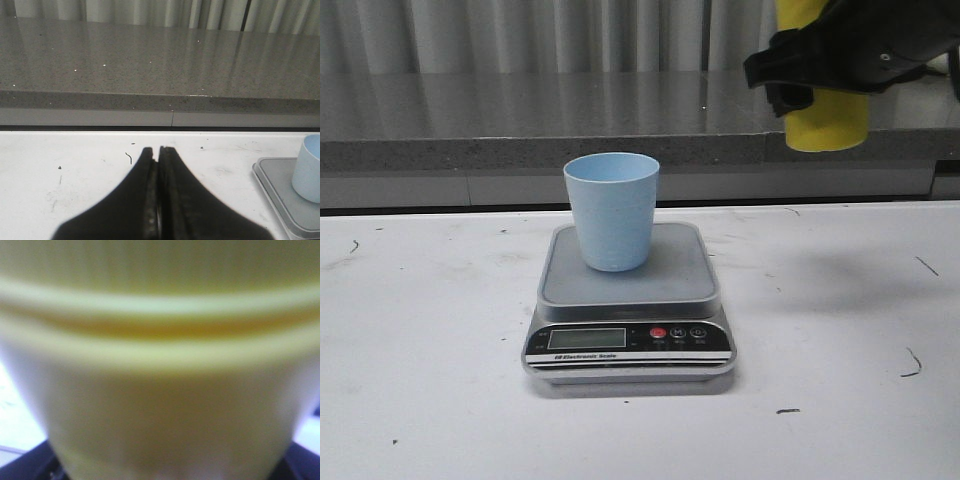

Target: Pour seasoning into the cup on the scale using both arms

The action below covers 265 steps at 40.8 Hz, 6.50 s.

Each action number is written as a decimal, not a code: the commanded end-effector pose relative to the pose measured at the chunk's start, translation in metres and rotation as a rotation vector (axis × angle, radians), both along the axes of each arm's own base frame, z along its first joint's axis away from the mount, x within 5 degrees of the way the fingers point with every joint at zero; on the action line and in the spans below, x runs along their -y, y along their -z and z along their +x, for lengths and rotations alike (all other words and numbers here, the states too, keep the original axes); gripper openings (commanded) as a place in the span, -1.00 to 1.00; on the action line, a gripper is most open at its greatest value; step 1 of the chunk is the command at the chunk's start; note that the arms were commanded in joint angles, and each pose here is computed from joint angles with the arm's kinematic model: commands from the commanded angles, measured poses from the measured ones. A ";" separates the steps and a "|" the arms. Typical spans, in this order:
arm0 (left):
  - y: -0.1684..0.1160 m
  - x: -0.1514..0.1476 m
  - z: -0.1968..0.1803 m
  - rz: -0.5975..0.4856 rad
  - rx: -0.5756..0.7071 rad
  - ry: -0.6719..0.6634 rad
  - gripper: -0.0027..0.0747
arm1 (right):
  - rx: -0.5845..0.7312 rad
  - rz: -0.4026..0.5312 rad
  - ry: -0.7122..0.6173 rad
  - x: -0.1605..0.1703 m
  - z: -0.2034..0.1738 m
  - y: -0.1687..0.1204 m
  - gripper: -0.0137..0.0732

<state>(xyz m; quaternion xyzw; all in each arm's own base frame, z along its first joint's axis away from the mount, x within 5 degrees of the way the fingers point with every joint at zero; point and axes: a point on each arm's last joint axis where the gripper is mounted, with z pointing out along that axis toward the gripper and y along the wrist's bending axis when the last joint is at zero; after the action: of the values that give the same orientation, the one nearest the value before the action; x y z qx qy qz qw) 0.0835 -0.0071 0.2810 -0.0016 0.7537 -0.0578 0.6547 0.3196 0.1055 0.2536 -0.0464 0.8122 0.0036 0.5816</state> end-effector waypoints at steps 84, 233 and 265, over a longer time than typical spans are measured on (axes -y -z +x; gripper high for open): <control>-0.016 0.001 0.001 -0.024 0.107 0.004 -0.98 | 0.312 0.076 -0.075 0.011 -0.037 0.107 0.71; 0.083 -0.008 -0.027 -0.063 0.140 -0.109 -0.98 | 0.349 0.148 -0.322 0.068 -0.230 -0.053 -0.91; 0.083 -0.008 -0.027 -0.063 0.140 -0.109 -0.98 | 0.416 -0.013 -0.315 0.071 -0.230 -0.034 -0.91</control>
<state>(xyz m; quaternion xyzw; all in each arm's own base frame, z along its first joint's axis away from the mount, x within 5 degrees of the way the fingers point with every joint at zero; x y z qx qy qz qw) 0.0561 0.0010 0.1981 -0.0542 0.7269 -0.0391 0.6835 0.0897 0.0380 0.2763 -0.1746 0.7043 0.1081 0.6796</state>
